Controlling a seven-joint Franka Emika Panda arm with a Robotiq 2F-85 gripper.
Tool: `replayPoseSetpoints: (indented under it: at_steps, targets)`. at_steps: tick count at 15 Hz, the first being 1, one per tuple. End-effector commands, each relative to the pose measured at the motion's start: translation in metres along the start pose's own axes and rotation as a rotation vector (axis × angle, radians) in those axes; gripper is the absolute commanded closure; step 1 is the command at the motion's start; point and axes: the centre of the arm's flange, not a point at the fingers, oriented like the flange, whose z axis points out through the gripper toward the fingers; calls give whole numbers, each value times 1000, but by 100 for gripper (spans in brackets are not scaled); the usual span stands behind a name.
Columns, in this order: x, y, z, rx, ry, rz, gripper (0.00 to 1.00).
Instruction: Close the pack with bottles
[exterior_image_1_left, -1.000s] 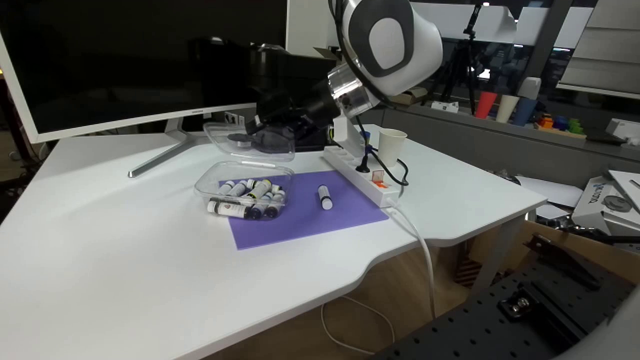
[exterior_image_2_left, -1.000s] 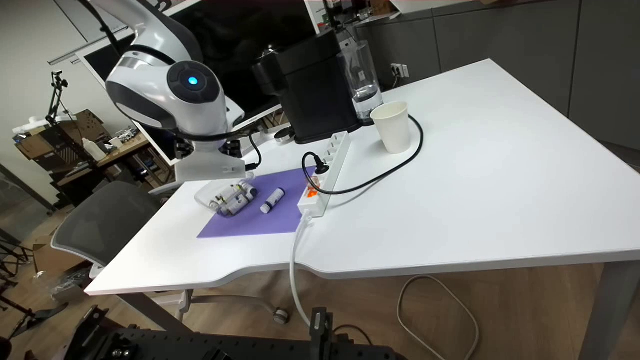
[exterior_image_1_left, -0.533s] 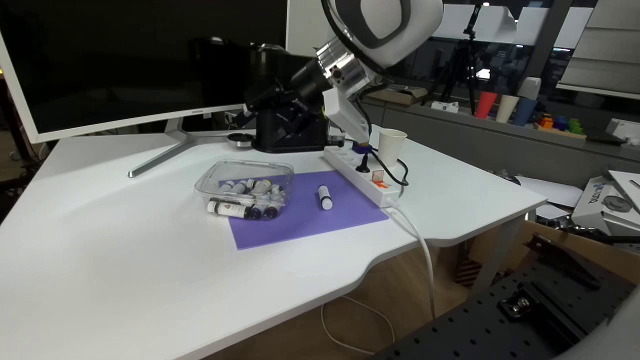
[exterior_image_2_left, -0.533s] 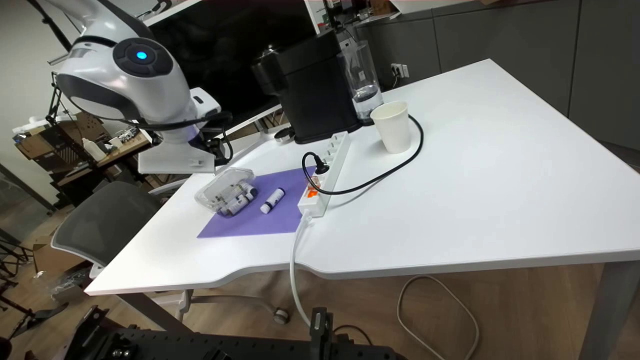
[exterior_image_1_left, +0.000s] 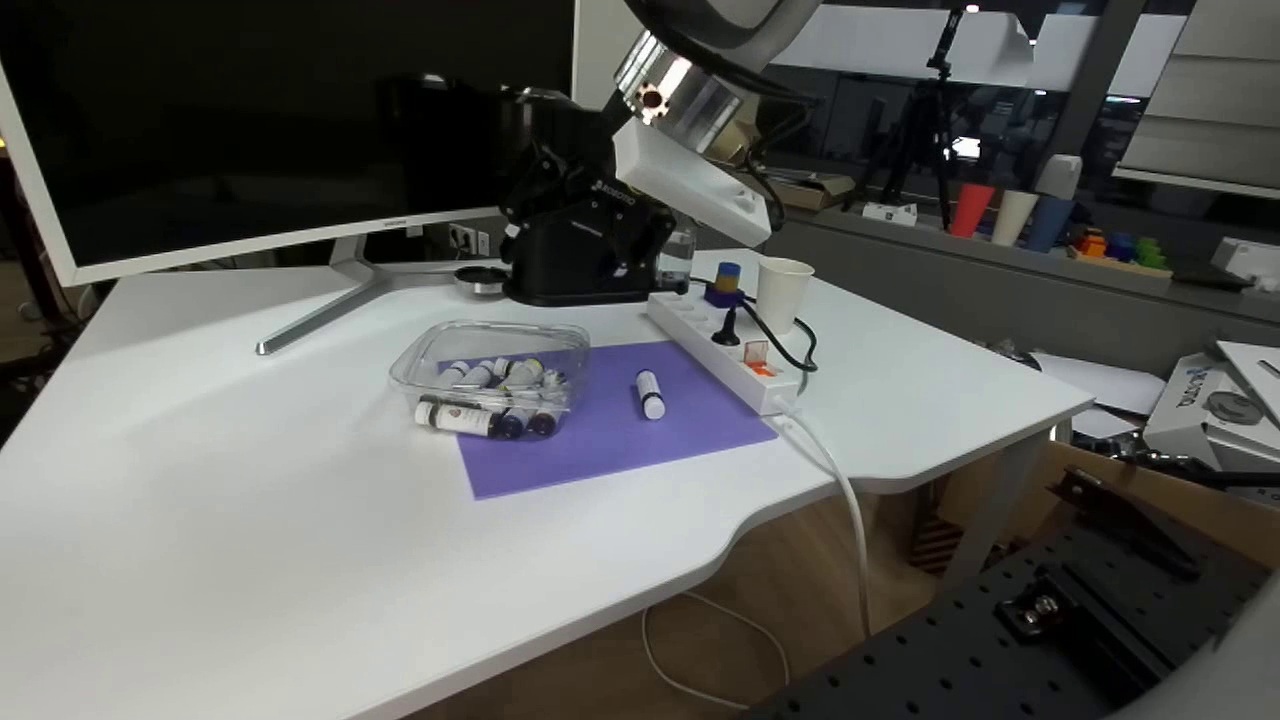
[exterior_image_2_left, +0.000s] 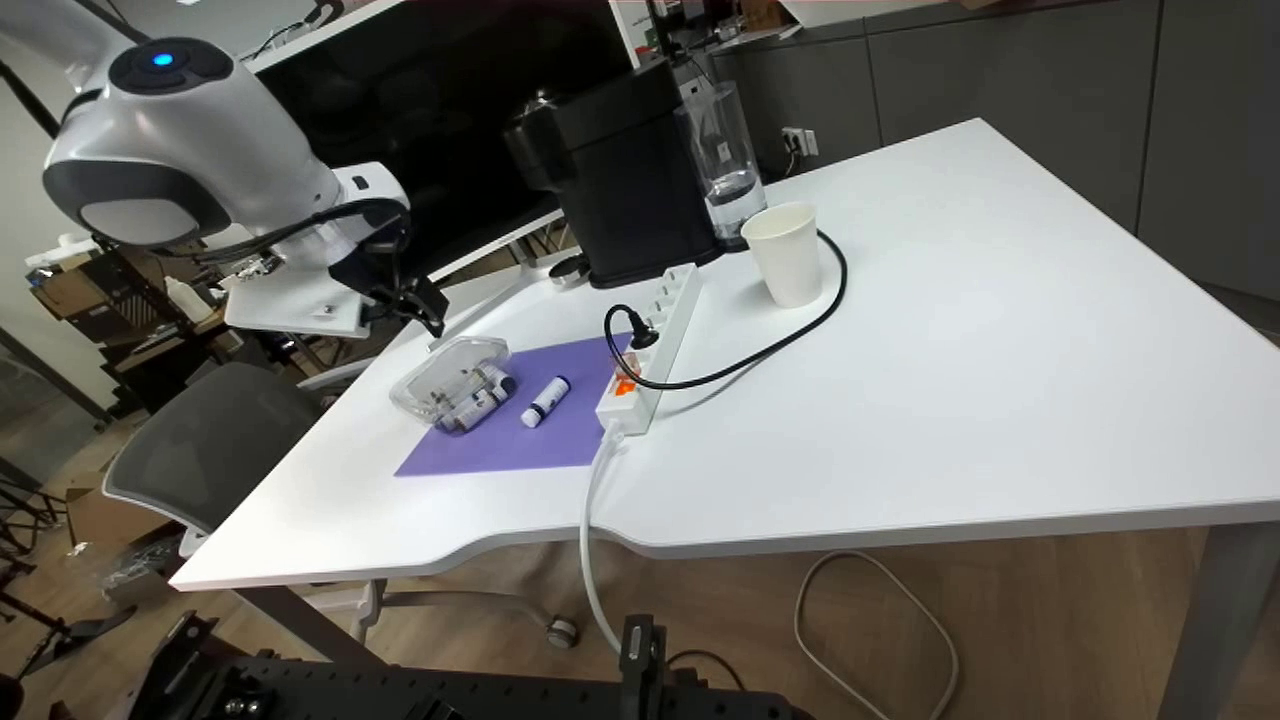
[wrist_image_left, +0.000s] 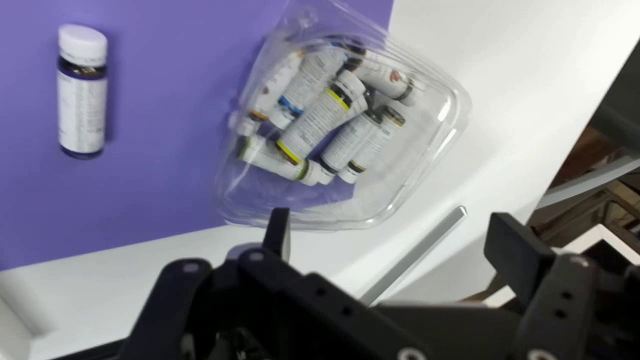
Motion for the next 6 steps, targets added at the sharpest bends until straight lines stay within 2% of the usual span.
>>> replayPoseSetpoints:
  at_steps: [1, 3, 6]
  targets:
    - [10, -16, -39, -122, -84, 123, 0]
    - [-3, -13, -41, -173, -113, 163, 0]
    - [-21, -6, -41, -191, -165, 178, 0]
